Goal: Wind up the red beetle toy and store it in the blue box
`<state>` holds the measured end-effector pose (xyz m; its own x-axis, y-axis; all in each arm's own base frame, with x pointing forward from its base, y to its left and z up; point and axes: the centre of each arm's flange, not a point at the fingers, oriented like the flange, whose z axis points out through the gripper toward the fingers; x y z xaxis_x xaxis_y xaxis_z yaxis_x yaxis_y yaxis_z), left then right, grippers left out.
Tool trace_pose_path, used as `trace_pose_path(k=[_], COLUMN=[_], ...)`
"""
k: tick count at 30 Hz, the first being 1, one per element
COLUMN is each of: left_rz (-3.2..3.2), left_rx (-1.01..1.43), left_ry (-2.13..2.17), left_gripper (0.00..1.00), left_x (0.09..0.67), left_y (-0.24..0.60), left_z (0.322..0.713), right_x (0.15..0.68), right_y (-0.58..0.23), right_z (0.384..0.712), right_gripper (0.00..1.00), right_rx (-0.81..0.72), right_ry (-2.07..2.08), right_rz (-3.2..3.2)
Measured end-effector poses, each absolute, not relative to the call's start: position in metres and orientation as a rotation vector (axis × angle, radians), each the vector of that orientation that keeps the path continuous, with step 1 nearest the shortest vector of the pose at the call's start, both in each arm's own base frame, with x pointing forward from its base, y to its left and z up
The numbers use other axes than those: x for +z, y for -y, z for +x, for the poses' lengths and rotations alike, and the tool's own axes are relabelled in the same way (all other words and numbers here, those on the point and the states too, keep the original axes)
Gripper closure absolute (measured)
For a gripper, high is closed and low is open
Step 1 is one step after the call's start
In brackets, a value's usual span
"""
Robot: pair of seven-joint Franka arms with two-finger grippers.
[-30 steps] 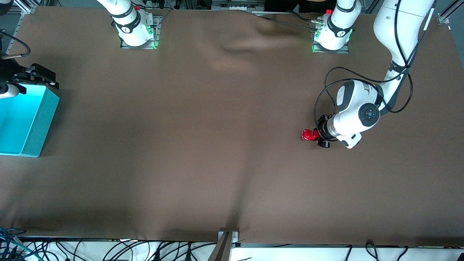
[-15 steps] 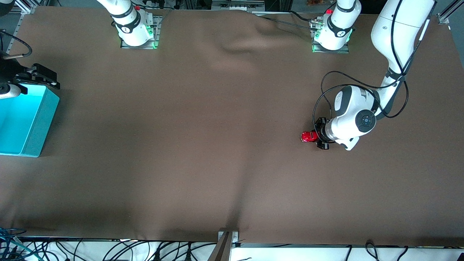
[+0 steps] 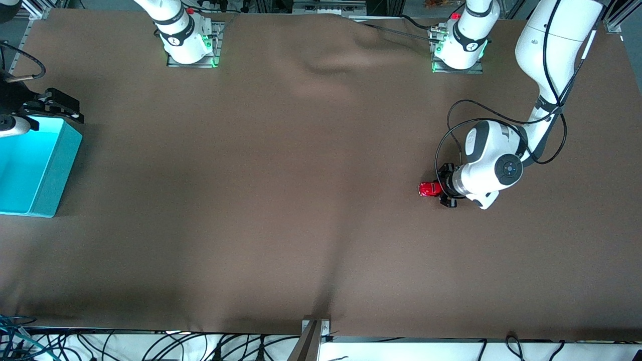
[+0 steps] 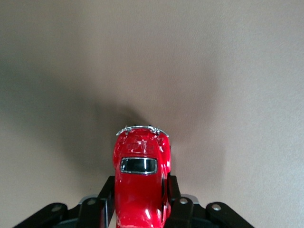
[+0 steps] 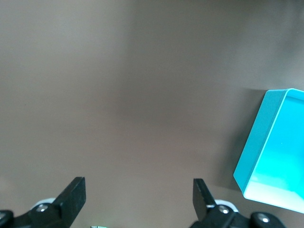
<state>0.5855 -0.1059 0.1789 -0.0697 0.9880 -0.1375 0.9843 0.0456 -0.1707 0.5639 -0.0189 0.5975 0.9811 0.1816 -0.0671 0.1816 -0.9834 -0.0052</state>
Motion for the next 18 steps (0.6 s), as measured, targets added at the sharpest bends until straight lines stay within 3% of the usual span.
trace_pose_path(k=[18], left_rz=[-2.188], left_rx=[0.354], left_ry=[2.216], left_gripper=[0.53], left_x=[0.178], left_y=[0.073], left_z=[0.589], right_x=[0.597], right_y=[0.019], right_z=[0.564], right_gripper=[0.00], right_rx=[-0.106], right_ry=[-0.287], right_rz=[3.126])
